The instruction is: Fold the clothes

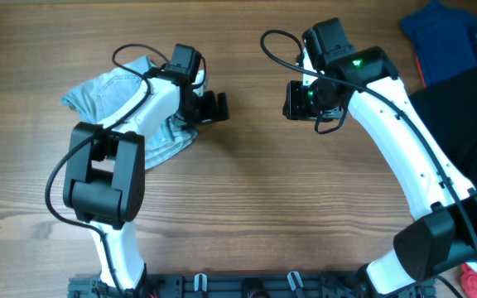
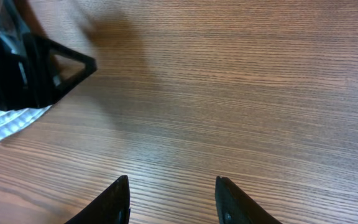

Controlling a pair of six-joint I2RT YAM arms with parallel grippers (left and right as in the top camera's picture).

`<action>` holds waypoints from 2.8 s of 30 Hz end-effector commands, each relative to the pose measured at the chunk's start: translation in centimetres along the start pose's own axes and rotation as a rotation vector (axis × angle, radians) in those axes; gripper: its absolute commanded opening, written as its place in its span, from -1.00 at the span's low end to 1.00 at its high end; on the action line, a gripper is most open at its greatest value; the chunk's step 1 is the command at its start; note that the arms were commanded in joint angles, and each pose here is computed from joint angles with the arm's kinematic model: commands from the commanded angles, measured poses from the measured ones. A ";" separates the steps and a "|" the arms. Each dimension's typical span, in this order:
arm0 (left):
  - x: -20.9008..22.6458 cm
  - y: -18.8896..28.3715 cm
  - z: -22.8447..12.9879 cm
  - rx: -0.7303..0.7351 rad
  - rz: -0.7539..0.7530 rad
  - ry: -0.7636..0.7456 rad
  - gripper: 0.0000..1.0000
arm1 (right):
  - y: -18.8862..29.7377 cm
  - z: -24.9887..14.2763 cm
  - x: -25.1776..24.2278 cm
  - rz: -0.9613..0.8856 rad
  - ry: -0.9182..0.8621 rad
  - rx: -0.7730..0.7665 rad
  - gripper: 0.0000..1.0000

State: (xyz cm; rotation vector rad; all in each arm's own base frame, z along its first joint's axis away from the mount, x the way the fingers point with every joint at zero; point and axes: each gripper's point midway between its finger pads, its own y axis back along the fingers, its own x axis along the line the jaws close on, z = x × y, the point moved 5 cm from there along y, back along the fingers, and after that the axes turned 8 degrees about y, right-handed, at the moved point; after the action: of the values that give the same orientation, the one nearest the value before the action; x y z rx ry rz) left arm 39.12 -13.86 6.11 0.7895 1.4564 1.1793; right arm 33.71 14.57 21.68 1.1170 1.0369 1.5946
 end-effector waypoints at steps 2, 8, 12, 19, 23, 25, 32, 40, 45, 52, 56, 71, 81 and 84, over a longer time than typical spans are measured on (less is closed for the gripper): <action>5.8 0.8 2.0 -0.025 0.107 0.124 1.00 | 0.1 0.0 -0.1 -0.010 0.014 -0.004 -0.11; 13.5 3.3 5.6 -0.115 0.096 0.325 1.00 | 0.1 0.0 -0.1 -0.010 0.014 -0.003 -0.10; 17.2 4.5 5.8 -0.113 0.106 0.420 0.99 | 0.1 0.0 -0.1 -0.009 0.013 -0.004 -0.11; 20.7 5.7 6.5 -0.155 0.096 0.489 0.99 | 0.1 0.0 -0.1 -0.009 0.012 -0.003 -0.10; 20.6 5.8 7.0 -0.174 0.073 0.444 1.00 | 0.1 0.1 -0.1 -0.008 0.012 -0.006 -0.10; 20.7 5.8 7.1 -0.178 0.075 0.446 0.99 | 0.1 0.0 -0.1 -0.009 0.012 -0.004 -0.10; 20.2 5.7 6.6 -0.151 0.064 0.445 1.00 | 0.1 0.0 -0.1 -0.010 0.013 -0.004 -0.10; 10.1 3.5 5.7 -0.147 0.066 0.152 1.00 | 0.1 1.1 0.1 0.006 0.018 -0.057 0.05; 4.3 1.7 3.3 -0.108 0.056 -0.002 1.00 | -0.1 2.4 0.3 0.017 0.025 -0.112 0.34; 3.3 4.4 -0.2 0.055 0.126 -0.019 0.99 | -1.4 3.1 -1.7 0.010 0.005 -0.092 0.48; 2.8 9.3 -2.2 0.132 0.162 0.002 0.99 | -1.1 1.8 -3.6 0.011 -0.050 -0.016 0.34; 1.6 24.0 -8.7 -0.145 0.125 -0.086 -0.92 | 7.5 -3.0 -4.6 -0.109 -0.120 -0.109 -0.91; 3.8 30.1 -15.6 -0.528 -0.037 -0.154 -0.92 | 15.0 -12.2 -4.6 -0.089 -0.146 -0.448 -0.91; 5.6 30.3 -17.8 -0.664 -0.064 -0.161 -0.92 | 15.3 -15.0 -4.9 -0.079 -0.128 -0.552 -0.91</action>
State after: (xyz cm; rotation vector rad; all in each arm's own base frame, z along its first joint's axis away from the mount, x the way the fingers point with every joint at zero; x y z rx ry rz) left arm 19.56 -5.45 33.22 0.4323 0.9450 1.3473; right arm 18.85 4.96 32.44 0.8187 0.5514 1.6018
